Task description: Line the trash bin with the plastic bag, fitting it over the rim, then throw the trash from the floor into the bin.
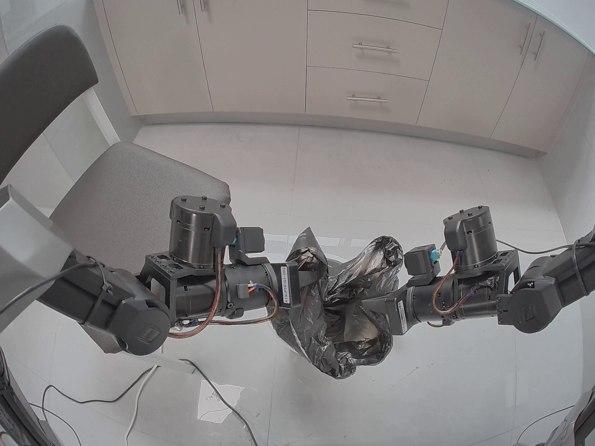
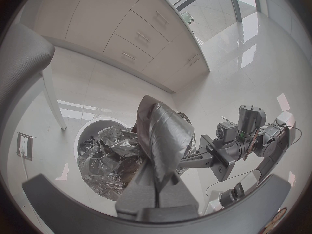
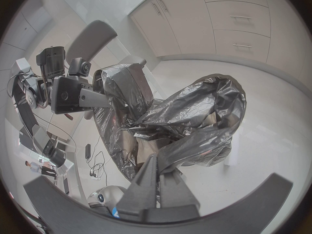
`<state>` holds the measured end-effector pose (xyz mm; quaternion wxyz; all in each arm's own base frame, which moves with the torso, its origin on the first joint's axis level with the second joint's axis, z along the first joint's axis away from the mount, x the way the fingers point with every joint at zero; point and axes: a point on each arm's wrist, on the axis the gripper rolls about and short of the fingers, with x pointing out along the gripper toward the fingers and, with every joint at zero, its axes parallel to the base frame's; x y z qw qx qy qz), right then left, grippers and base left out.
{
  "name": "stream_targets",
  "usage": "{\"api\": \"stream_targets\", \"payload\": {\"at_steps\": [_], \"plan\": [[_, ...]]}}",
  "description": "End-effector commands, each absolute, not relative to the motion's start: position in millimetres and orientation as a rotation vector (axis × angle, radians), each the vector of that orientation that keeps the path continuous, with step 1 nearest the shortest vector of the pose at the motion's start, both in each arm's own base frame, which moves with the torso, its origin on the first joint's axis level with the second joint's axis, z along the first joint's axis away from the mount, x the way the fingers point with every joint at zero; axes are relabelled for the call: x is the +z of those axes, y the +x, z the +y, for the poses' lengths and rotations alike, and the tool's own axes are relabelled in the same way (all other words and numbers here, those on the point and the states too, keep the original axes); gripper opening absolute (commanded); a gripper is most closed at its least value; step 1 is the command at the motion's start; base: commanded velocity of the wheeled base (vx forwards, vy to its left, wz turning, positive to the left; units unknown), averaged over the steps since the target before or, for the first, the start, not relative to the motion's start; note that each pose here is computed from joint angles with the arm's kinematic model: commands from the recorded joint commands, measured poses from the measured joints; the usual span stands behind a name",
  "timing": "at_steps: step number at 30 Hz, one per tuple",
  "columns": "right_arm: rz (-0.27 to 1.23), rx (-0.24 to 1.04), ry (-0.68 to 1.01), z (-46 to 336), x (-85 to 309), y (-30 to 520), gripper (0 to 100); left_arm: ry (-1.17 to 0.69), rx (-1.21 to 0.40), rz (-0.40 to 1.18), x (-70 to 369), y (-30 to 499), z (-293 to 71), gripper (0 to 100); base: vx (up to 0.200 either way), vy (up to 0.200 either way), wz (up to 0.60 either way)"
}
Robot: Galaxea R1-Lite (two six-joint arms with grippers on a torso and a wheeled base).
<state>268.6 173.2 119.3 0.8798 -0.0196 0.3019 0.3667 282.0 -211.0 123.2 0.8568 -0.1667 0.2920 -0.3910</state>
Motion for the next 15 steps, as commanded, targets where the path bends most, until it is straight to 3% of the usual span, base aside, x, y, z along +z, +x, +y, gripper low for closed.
{"api": "stream_targets", "payload": {"at_steps": [1, 15], "plan": [[0.674, 0.761, -0.048, 176.1, 100.6, 273.2, 0, -0.356, -0.813, 0.64, 114.7, 288.4, -204.6, 0, 0.0, 0.0, 0.0], [0.641, 0.766, -0.048, 190.4, 61.8, 296.2, 0, -0.372, -0.767, 0.656, 89.7, 306.9, -194.5, 0, 0.0, 0.0, 0.0]]}}
